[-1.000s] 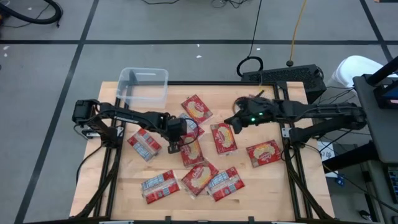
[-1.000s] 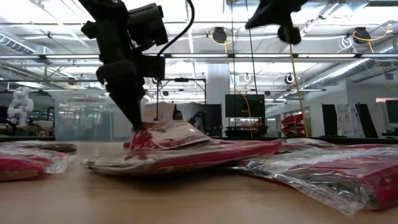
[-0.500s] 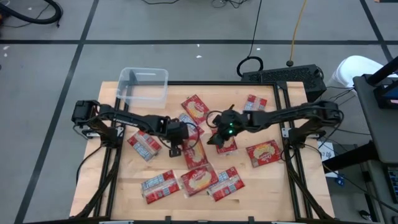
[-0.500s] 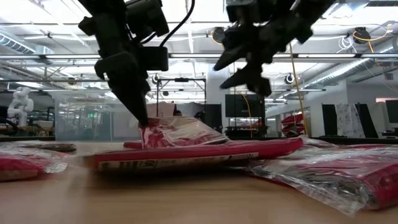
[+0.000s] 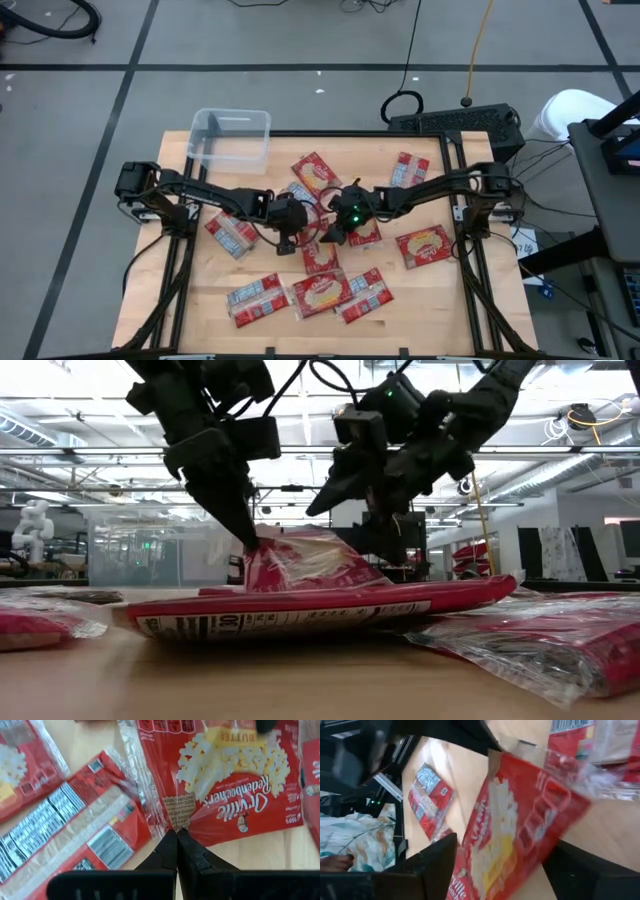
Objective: Sort popcorn bags into baskets
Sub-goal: Put the popcorn pack into the transparent bin
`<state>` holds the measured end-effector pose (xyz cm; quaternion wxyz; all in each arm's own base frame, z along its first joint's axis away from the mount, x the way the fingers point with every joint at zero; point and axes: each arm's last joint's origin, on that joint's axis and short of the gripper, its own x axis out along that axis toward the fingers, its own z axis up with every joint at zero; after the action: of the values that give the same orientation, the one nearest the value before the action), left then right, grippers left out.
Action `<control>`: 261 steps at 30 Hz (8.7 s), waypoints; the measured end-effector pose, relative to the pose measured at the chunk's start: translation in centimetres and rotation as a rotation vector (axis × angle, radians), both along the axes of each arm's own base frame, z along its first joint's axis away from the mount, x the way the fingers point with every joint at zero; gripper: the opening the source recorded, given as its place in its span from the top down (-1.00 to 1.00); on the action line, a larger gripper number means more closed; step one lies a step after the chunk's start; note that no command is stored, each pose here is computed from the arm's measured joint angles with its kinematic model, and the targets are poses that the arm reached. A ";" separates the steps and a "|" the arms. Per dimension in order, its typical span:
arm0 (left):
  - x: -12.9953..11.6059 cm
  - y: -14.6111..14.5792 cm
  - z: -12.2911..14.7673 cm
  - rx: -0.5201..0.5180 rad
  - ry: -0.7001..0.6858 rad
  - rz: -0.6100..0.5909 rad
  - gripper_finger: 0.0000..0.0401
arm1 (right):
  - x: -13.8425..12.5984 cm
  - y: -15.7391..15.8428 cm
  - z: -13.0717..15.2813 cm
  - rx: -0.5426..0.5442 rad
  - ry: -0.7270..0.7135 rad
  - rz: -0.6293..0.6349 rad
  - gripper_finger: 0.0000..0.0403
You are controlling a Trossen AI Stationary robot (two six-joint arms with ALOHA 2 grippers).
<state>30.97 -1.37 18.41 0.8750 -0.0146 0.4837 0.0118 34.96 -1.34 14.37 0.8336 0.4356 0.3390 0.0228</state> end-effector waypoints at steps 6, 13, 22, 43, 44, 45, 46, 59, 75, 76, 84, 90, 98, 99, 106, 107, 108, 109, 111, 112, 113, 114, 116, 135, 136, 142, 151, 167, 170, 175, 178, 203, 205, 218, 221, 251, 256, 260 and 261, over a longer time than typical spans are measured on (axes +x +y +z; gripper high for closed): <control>0.1 0.1 0.1 0.016 -0.015 0.013 1.00 | 0.2 -0.1 -0.5 -0.009 -0.003 0.004 0.10; -0.1 0.3 1.7 -0.031 -0.053 0.087 0.95 | 0.0 -0.2 0.1 0.005 -0.006 -0.008 0.80; -2.6 0.8 7.5 -0.085 -0.159 0.217 0.29 | -0.2 -0.4 2.2 0.015 -0.066 -0.062 0.87; -13.1 2.2 17.0 -0.256 -0.546 0.432 0.21 | -4.8 -1.6 13.8 -0.183 -0.424 -0.575 0.93; -13.4 2.2 17.1 -0.247 -0.554 0.430 0.21 | -5.1 -1.6 14.4 -0.174 -0.457 -0.617 0.93; -13.6 2.2 17.3 -0.235 -0.567 0.430 0.21 | -5.4 -1.7 14.9 -0.175 -0.475 -0.648 0.93; -13.7 2.2 17.4 -0.227 -0.583 0.431 0.21 | -5.6 -1.7 15.2 -0.184 -0.489 -0.671 0.93; -13.1 2.5 20.6 -0.369 -0.918 0.421 -0.38 | -6.7 -0.2 21.3 -0.318 -0.909 -0.802 0.93; -13.3 4.3 23.0 -0.390 -1.165 0.405 -0.33 | -5.9 1.1 23.4 -0.531 -0.958 -0.673 0.93; -13.3 4.4 23.0 -0.374 -1.172 0.401 -0.33 | -5.7 1.1 23.2 -0.523 -0.952 -0.667 0.92; -12.8 5.3 22.7 -0.383 -1.138 0.358 -0.40 | -4.2 1.2 21.6 -0.497 -0.914 -0.633 0.92; -10.8 6.0 24.0 -0.314 -0.930 0.319 -0.42 | -3.9 1.2 21.4 -0.504 -0.921 -0.603 0.92; -8.1 7.8 25.2 -0.347 -0.698 0.207 -0.34 | -3.9 1.1 21.4 -0.553 -0.919 -0.597 0.92; -7.8 8.0 25.1 -0.361 -0.691 0.197 -0.30 | -3.9 1.1 21.4 -0.553 -0.919 -0.597 0.92; -7.2 8.8 24.6 -0.446 -0.653 0.104 0.21 | -3.9 1.1 21.4 -0.560 -0.918 -0.596 0.92; -7.2 8.8 24.6 -0.445 -0.653 0.101 0.32 | -3.9 1.1 21.4 -0.568 -0.917 -0.595 0.92; -7.2 8.8 24.6 -0.443 -0.654 0.098 0.42 | -3.9 1.1 21.4 -0.580 -0.917 -0.592 0.92; -7.2 8.8 24.6 -0.440 -0.655 0.095 0.53 | -3.9 1.1 21.4 -0.592 -0.918 -0.588 0.92; -7.3 8.9 24.7 -0.426 -0.660 0.088 0.74 | -3.9 1.1 21.4 -0.609 -0.917 -0.584 0.92; -7.4 8.9 24.7 -0.419 -0.663 0.086 0.83 | -3.9 1.1 21.5 -0.615 -0.917 -0.583 0.92; -7.5 9.0 24.8 -0.415 -0.665 0.086 0.89 | -3.9 1.1 21.5 -0.623 -0.917 -0.580 0.92; -7.6 9.0 24.8 -0.411 -0.666 0.087 0.90 | -3.9 1.1 21.5 -0.633 -0.917 -0.577 0.92; -7.7 9.2 24.7 -0.410 -0.664 0.093 0.88 | -3.9 1.1 21.4 -0.653 -0.908 -0.572 0.89; -13.5 11.6 25.8 -0.188 -0.631 0.236 0.82 | -8.1 -0.6 20.3 -0.716 -0.430 -0.507 0.16; -13.8 11.7 26.2 -0.164 -0.629 0.246 0.84 | -8.5 -0.8 20.3 -0.721 -0.408 -0.506 0.16; -14.8 13.6 27.0 -0.050 -0.497 0.317 0.90 | -10.8 -2.1 20.6 -0.775 -0.311 -0.516 0.18; -16.5 16.1 25.8 0.095 -0.245 0.403 0.82 | -12.8 -3.2 20.6 -0.841 -0.229 -0.439 0.18; -19.4 21.7 21.1 0.098 0.287 0.489 0.81 | -13.8 -2.8 19.0 -0.755 -0.103 -0.236 0.18; -19.0 23.1 20.0 0.063 0.320 0.492 0.88 | -13.8 -2.8 19.0 -0.765 -0.105 -0.229 0.18; -17.5 25.6 17.6 0.001 0.374 0.477 0.85 | -13.8 -2.8 19.0 -0.785 -0.105 -0.215 0.18; -16.8 26.9 16.0 -0.054 0.404 0.463 0.81 | -13.8 -2.8 19.0 -0.795 -0.106 -0.208 0.18; -17.1 29.9 9.7 -0.405 0.479 0.827 0.65 | -13.7 -2.8 19.1 -0.800 -0.117 -0.212 0.18; -17.1 30.0 9.6 -0.348 0.523 0.839 0.65 | -13.7 -2.8 19.2 -0.801 -0.117 -0.212 0.18; -17.4 30.4 9.6 -0.232 0.582 0.867 0.64 | -13.7 -2.9 19.2 -0.798 -0.117 -0.214 0.18; -17.4 30.5 9.6 -0.213 0.585 0.890 0.56 | -13.7 -2.9 19.2 -0.793 -0.117 -0.217 0.18; -16.0 26.2 16.9 -0.075 0.176 0.980 -0.21 | -13.8 -3.0 19.1 -0.683 -0.088 -0.364 0.18; -14.0 23.0 19.4 -0.057 -0.004 0.839 -0.03 | -14.1 -3.2 18.7 -0.568 -0.019 -0.518 0.18; -12.7 19.9 21.2 -0.079 -0.117 0.766 0.16 | -14.6 -2.9 18.0 -0.463 0.062 -0.566 0.18; -12.4 19.1 21.5 -0.090 -0.138 0.740 0.20 | -14.7 -2.8 17.8 -0.432 0.085 -0.571 0.18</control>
<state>18.58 17.78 39.91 0.8406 -0.2277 0.3856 0.3047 20.28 -4.17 32.13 0.8645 0.3269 0.2349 -0.3010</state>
